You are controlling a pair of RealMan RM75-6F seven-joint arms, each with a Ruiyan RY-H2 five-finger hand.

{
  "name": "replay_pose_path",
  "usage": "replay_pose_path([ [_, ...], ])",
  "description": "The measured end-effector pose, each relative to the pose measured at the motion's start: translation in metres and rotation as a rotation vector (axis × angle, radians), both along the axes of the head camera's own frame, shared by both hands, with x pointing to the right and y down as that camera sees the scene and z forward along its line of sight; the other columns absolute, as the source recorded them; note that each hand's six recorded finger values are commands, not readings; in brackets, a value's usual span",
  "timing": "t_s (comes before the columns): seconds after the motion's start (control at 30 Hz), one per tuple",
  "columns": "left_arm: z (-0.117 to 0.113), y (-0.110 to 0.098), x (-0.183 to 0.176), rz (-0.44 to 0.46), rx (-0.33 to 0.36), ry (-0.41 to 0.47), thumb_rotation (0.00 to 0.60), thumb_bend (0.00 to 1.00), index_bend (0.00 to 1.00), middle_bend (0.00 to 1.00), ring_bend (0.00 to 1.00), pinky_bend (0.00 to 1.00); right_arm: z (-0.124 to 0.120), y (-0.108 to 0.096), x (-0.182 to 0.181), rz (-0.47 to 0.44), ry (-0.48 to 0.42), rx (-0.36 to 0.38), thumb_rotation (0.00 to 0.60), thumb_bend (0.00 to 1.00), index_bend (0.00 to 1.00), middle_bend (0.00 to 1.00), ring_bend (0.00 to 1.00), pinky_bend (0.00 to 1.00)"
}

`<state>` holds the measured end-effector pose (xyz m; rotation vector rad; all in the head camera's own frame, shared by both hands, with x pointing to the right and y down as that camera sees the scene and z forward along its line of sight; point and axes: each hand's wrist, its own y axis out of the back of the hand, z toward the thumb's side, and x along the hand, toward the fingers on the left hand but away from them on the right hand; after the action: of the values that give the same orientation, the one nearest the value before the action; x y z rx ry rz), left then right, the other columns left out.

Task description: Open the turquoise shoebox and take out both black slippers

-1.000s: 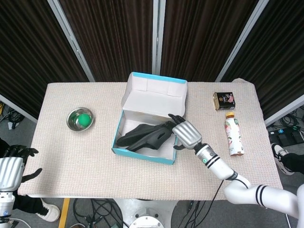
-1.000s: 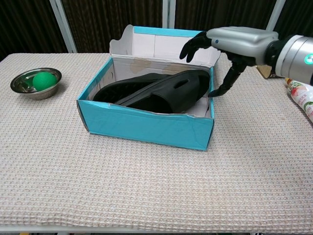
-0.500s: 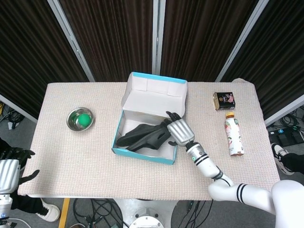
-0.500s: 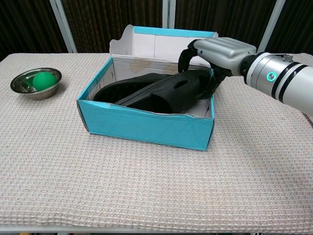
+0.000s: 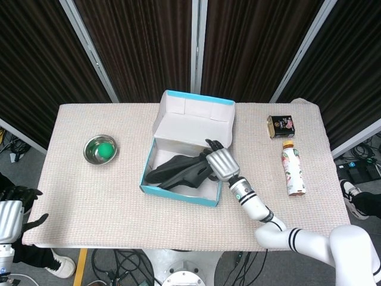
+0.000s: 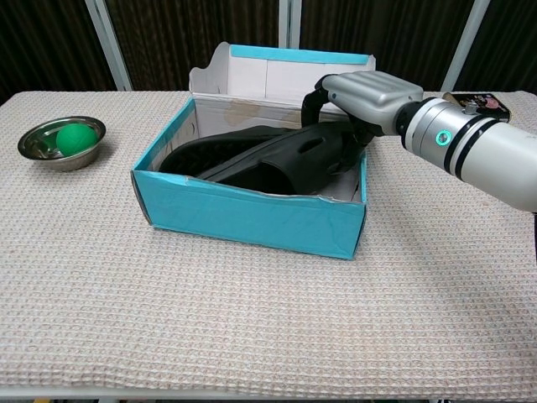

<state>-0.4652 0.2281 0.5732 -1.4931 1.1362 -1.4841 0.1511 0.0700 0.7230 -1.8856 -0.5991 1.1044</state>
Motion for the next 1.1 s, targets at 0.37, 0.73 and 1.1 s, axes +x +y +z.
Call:
replay_pose_path([
  [0.37, 0.000, 0.004, -0.004, -0.014, 0.002, 0.008, 0.600, 0.00, 0.41, 0.45, 0.27, 0.22, -0.010, -0.002, -0.009, -0.068, -0.034, 0.092, 0.600, 0.68, 0.67, 0.56, 0.28, 0.19],
  [0.73, -0.002, -0.001, 0.000, 0.006, 0.010, 0.008, 0.600, 0.00, 0.41, 0.46, 0.28, 0.22, -0.056, -0.024, 0.003, -0.077, -0.117, 0.148, 0.600, 0.71, 0.69, 0.56, 0.28, 0.19],
  [1.1, -0.008, -0.018, 0.008, 0.054, 0.031, 0.007, 0.600, 0.00, 0.41, 0.46, 0.27, 0.22, -0.110, -0.044, 0.037, 0.018, -0.256, 0.191, 0.600, 0.71, 0.69, 0.56, 0.29, 0.19],
])
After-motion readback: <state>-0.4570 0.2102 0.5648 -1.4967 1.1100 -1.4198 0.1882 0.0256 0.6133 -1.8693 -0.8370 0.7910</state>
